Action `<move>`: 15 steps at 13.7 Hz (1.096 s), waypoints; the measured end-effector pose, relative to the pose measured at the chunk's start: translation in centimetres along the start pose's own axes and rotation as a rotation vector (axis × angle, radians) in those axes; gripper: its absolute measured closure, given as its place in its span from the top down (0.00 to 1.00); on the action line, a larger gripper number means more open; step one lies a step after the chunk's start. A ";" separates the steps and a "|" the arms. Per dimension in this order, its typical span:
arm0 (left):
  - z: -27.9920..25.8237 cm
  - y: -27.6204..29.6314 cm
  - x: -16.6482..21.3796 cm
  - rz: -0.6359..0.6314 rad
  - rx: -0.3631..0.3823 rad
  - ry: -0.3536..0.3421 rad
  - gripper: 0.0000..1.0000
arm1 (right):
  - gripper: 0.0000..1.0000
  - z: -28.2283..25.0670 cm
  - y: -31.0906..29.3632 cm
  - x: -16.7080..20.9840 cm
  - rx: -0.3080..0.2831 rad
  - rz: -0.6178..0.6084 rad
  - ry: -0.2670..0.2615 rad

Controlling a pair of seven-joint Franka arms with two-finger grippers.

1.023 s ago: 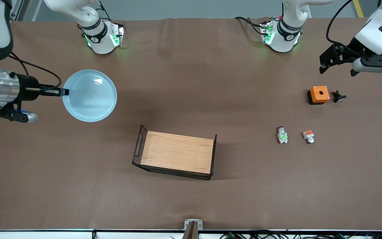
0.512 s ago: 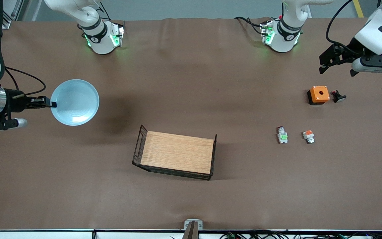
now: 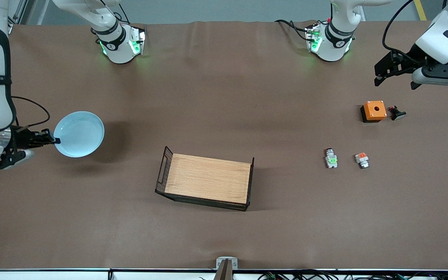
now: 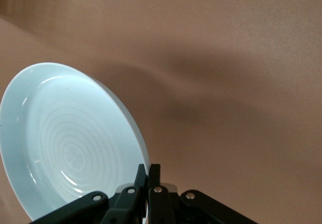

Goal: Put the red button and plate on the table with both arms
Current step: 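Carry the plate away from the tray with the right gripper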

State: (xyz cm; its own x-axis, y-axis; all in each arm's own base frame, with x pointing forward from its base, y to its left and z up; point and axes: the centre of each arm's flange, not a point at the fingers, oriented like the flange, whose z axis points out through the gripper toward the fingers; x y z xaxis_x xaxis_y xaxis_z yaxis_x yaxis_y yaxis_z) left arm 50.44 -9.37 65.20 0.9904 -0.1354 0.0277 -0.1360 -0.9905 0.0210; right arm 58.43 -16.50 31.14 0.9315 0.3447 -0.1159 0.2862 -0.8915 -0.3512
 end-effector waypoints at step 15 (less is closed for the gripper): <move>0.2 0.5 0.0 -0.002 0.011 -0.004 1.00 | 0.03 8.9 6.3 1.9 -0.087 -0.123 0.074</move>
State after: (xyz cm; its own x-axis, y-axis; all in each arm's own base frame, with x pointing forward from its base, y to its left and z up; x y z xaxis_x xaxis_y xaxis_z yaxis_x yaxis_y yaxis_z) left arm 50.34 -9.89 65.01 0.9908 -0.1331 0.0239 -0.1334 -0.9910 0.0101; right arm 60.03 -18.84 20.43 0.9013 0.4332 -0.0066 0.4146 -0.8670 -0.2764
